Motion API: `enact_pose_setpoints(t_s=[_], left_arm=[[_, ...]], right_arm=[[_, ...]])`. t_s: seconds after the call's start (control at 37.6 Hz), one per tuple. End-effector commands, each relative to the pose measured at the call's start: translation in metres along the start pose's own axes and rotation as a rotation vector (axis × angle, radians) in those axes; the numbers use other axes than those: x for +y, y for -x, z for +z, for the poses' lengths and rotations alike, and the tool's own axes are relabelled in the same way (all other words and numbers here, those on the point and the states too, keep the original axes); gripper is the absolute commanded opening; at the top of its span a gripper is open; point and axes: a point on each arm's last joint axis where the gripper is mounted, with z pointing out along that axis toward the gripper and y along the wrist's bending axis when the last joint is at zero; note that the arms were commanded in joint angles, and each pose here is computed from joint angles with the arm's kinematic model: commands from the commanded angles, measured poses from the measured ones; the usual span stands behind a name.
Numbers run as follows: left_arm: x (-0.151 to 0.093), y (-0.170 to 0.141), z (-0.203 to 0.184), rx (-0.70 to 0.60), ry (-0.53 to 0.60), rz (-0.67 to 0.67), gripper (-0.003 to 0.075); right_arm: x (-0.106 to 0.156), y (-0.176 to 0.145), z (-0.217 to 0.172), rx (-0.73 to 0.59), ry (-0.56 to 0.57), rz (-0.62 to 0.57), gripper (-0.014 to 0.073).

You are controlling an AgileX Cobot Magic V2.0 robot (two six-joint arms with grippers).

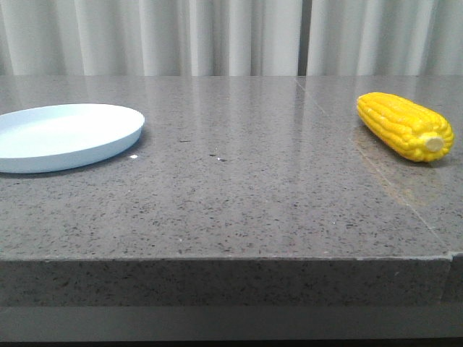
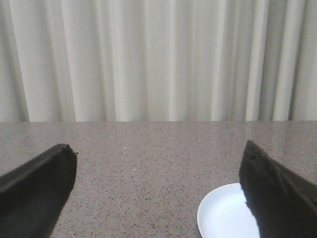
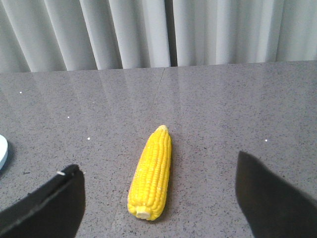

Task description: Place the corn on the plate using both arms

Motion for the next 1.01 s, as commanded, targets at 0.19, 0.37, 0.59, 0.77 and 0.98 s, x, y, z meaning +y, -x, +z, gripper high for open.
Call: enact_pose_setpoints(t_s=[0.19,0.37,0.59,0.77,0.98], left_arm=[[-0.001,0.019,0.013,-0.052,-0.015,-0.045,0.0573],[-0.001,0.031,0.054,0.143,-0.015,-0.05,0.0573],[-0.003,0.046,0.108,0.392,-0.023,-0.041,0.0573],[-0.023,0.042,0.145,0.587,-0.11,-0.014,0.0573],[-0.043,0.022,0.182,0.873,-0.155,0.006,0.0568]], right_arm=[[0.002,0.017,-0.002,-0.094,0.008,0.006,0.0643],[0.002,0.017,-0.002,-0.094,0.008,0.006,0.0643],[0.002,0.017,-0.002,-0.094,0.008,0.006,0.0643],[0.002,0.017,-0.002,-0.094,0.008,0.006,0.0643],[0.002,0.017,-0.002,-0.094,0.008,0.006,0.0643]])
